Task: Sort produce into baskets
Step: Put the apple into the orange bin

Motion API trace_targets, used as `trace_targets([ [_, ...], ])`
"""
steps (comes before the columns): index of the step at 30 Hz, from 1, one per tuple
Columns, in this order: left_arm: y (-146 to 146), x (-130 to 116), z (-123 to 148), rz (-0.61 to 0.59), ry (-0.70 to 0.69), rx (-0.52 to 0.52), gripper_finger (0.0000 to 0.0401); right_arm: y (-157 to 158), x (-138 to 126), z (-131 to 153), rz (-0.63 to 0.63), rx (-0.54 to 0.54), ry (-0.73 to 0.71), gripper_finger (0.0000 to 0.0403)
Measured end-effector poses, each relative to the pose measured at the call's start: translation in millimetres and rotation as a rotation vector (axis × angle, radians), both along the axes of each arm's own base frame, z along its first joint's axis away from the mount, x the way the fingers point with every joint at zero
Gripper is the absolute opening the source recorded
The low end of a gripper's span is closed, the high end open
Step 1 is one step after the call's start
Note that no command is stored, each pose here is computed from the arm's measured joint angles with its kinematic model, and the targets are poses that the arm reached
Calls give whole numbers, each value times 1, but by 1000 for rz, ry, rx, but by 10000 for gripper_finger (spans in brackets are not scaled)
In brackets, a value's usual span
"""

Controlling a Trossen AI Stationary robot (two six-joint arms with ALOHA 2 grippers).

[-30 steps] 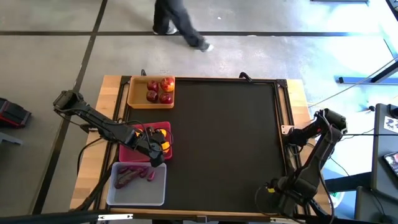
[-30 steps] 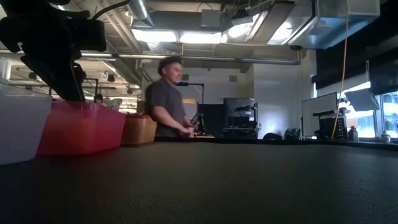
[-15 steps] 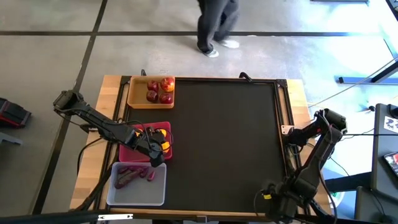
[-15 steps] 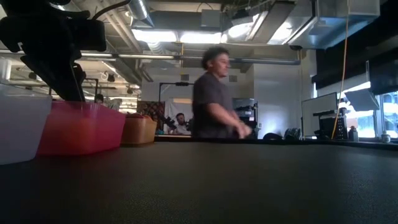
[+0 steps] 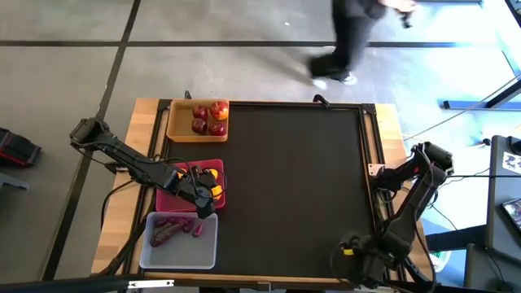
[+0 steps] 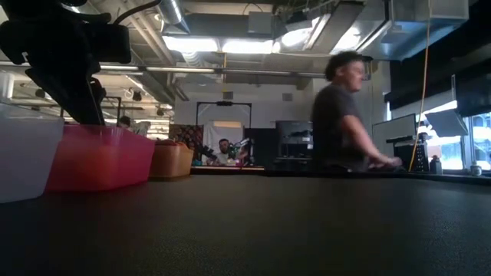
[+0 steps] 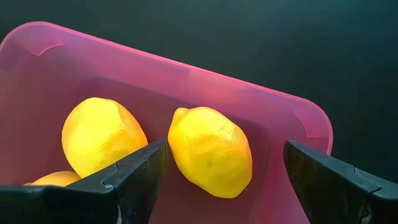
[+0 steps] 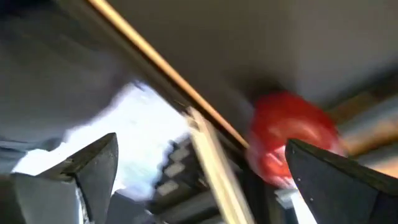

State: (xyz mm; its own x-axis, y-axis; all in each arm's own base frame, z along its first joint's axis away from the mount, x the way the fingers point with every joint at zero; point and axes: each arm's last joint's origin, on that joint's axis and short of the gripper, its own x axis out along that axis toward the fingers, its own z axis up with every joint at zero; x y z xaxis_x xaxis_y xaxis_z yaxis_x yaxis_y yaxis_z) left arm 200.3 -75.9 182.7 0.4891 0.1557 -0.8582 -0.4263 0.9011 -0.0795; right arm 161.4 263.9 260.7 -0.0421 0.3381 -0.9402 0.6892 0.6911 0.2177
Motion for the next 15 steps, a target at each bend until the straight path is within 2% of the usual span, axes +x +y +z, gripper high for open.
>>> trace_targets([
  [2,0,0,0,0,0,0,315,-2,-8,-1,11,-30,66,390],
  [8,0,0,0,0,0,0,315,-2,-22,-13,50,-79,115,390],
  [15,0,0,0,0,0,0,315,-1,-33,-36,91,-52,179,390],
])
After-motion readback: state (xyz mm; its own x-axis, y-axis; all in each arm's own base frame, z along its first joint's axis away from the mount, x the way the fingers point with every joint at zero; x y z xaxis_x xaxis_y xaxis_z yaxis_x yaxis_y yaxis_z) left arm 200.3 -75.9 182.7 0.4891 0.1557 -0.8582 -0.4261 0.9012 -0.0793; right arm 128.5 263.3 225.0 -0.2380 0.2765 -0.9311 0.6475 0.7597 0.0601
